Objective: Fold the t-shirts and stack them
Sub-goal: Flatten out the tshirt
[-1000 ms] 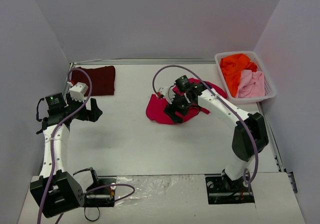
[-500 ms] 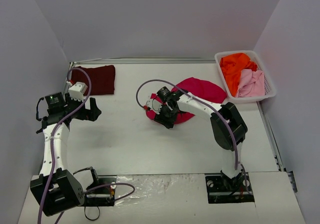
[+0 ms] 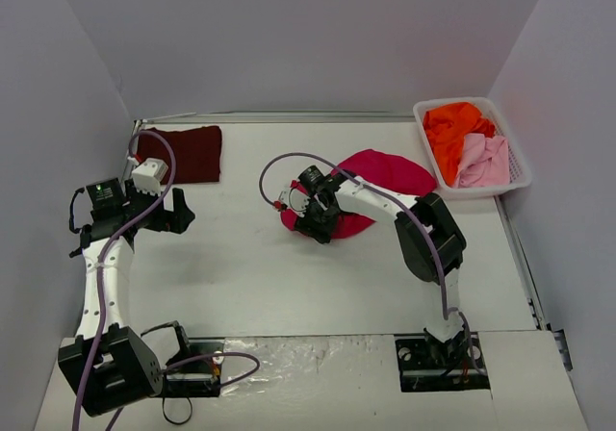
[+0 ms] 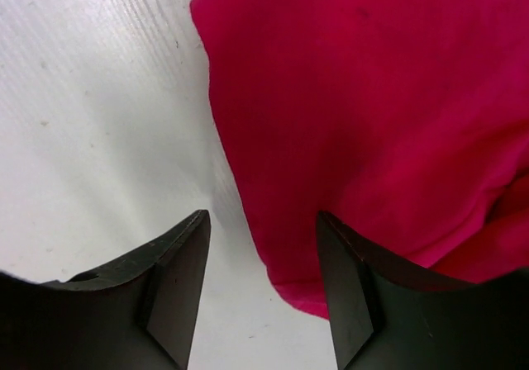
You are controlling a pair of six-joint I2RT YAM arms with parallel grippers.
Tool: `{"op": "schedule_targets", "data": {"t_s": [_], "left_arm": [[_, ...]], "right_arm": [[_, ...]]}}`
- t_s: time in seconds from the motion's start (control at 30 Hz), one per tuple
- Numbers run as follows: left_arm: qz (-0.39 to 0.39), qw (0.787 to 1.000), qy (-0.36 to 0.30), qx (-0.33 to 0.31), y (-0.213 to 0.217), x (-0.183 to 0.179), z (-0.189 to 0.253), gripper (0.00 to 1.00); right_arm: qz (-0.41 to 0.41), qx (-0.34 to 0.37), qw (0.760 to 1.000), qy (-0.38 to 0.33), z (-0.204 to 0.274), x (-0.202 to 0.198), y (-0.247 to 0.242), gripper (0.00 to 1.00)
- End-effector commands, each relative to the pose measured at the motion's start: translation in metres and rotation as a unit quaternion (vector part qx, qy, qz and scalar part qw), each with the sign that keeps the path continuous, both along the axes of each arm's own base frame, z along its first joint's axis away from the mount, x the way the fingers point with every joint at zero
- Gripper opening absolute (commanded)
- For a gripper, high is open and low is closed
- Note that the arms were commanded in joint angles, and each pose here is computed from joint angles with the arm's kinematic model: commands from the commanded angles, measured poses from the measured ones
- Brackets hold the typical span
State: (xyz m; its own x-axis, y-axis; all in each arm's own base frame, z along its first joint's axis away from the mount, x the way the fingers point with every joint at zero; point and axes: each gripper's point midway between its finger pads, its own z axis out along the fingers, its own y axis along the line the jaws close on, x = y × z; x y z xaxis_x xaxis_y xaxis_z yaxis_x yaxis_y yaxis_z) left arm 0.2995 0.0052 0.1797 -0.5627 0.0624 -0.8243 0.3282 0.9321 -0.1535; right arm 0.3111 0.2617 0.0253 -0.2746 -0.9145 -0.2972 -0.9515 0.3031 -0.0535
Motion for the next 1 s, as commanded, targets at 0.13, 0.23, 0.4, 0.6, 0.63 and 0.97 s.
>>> {"op": "schedule_targets", "data": {"t_s": [0.13,0.23,0.4,0.6,0.63,0.97], "left_arm": [[-0.003,1.0,-0.028,0.01,0.003,0.006,0.018,0.94],[-0.003,1.0,-0.026,0.011,0.004,0.006,0.017,0.94],[-0.003,1.0,-0.028,0.012,0.004,0.006,0.018,0.94],[-0.004,1.0,-0.026,0.013,0.004,0.007,0.016,0.94],[-0.004,1.0,-0.026,0.013,0.004,0.007,0.016,0.94],[-0.006,1.0,-0.025,0.014,0.005,0.007,0.015,0.94]], "right_arm": [[0.017,-0.016,1.0,-0.005,-0.003,-0.001,0.019,0.5],[0.025,-0.02,0.999,-0.011,-0.003,0.0,0.026,0.5],[0.029,-0.026,0.999,-0.017,-0.005,0.006,0.035,0.5],[0.031,-0.03,0.999,-0.029,-0.008,0.015,0.045,0.46],[0.03,-0.03,0.999,-0.03,-0.008,0.016,0.046,0.45],[0.03,-0.03,0.997,-0.069,-0.007,0.034,0.071,0.28]]}}
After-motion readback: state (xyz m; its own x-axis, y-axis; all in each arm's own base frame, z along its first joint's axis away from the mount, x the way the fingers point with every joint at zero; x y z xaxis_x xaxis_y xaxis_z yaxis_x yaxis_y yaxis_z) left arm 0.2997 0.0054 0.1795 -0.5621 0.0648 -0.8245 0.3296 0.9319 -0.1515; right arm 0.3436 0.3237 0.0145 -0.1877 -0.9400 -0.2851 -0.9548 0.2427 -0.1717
